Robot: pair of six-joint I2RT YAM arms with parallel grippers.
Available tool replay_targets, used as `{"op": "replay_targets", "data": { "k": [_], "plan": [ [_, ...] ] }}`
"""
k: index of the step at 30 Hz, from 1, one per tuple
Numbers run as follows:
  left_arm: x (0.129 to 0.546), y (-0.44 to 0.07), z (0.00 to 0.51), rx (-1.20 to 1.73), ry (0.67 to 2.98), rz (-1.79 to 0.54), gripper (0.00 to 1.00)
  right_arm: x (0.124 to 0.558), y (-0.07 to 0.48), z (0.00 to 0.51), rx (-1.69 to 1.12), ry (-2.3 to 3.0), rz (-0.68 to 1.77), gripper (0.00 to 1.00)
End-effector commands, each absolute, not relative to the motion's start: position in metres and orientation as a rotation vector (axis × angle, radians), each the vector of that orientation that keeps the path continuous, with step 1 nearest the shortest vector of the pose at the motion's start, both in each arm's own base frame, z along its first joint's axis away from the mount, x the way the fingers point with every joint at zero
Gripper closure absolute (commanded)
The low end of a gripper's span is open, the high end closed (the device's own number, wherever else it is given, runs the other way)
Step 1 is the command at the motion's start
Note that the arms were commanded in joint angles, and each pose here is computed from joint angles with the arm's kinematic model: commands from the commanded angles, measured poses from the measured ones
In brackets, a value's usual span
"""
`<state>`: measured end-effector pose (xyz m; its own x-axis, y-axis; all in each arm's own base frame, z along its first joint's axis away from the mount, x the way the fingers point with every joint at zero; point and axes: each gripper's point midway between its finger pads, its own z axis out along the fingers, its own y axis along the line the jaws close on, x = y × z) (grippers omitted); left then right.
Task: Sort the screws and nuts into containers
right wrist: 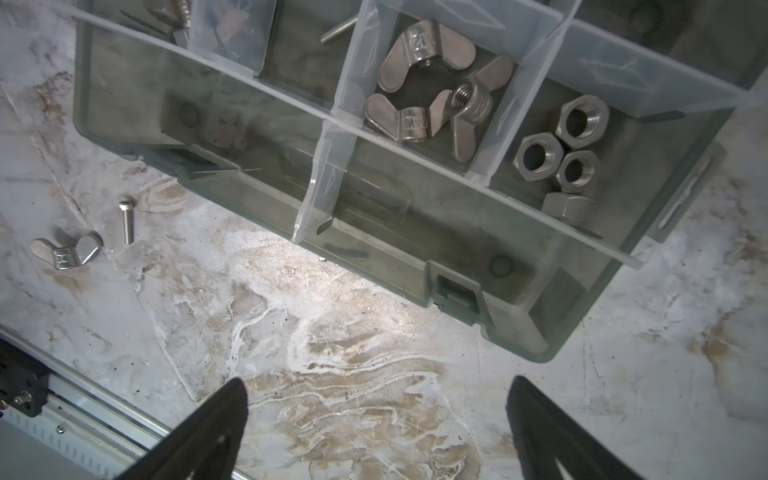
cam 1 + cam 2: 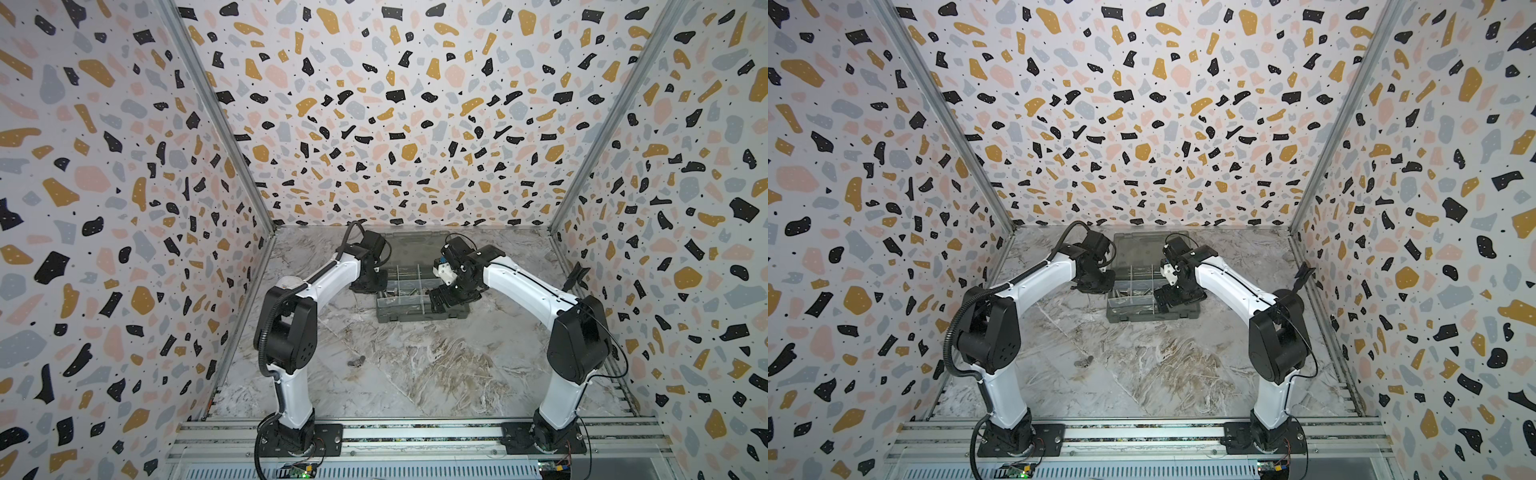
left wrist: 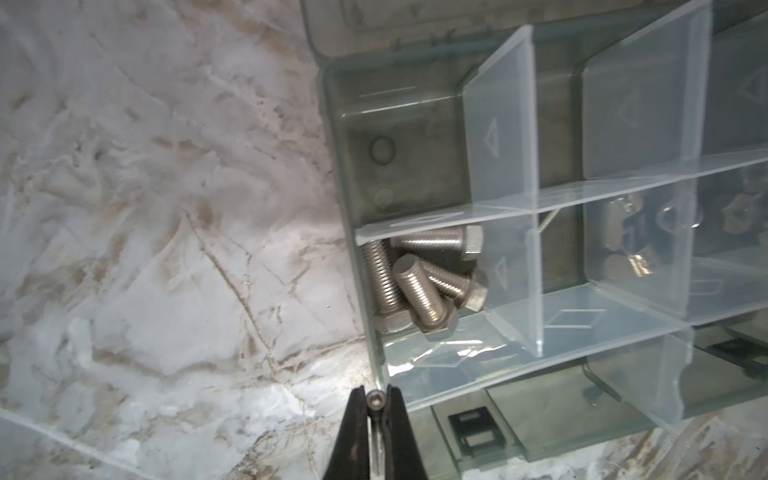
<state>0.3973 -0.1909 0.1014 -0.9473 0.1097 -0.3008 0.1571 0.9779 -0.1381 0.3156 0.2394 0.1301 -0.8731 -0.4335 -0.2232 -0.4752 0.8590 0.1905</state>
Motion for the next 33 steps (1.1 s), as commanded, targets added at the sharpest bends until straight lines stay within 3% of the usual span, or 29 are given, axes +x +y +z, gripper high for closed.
{"op": "replay_targets", "data": {
  "k": [1, 11, 20, 22, 27, 33],
  "plan": [
    [0.398, -0.219, 0.103, 0.292, 2.841, -0.276, 0.96, 0.312, 0.232, 0.150, -0.686, 2.818, 0.374, 0.02],
    [0.418, -0.277, 0.111, 0.387, 2.796, -0.370, 0.95, 0.301, 0.213, 0.150, -0.603, 2.833, 0.348, 0.02],
    [0.420, -0.289, 0.102, 0.425, 2.806, -0.378, 0.93, 0.292, 0.198, 0.152, -0.539, 2.843, 0.333, 0.02],
    [0.420, -0.290, 0.101, 0.431, 2.807, -0.379, 0.86, 0.290, 0.196, 0.152, -0.529, 2.844, 0.329, 0.02],
    [0.420, -0.289, 0.104, 0.432, 2.805, -0.373, 0.53, 0.288, 0.193, 0.153, -0.522, 2.843, 0.326, 0.02],
    [0.421, -0.280, 0.131, 0.399, 2.744, -0.336, 0.48, 0.283, 0.197, 0.145, -0.577, 2.859, 0.322, 0.05]
  ]
}}
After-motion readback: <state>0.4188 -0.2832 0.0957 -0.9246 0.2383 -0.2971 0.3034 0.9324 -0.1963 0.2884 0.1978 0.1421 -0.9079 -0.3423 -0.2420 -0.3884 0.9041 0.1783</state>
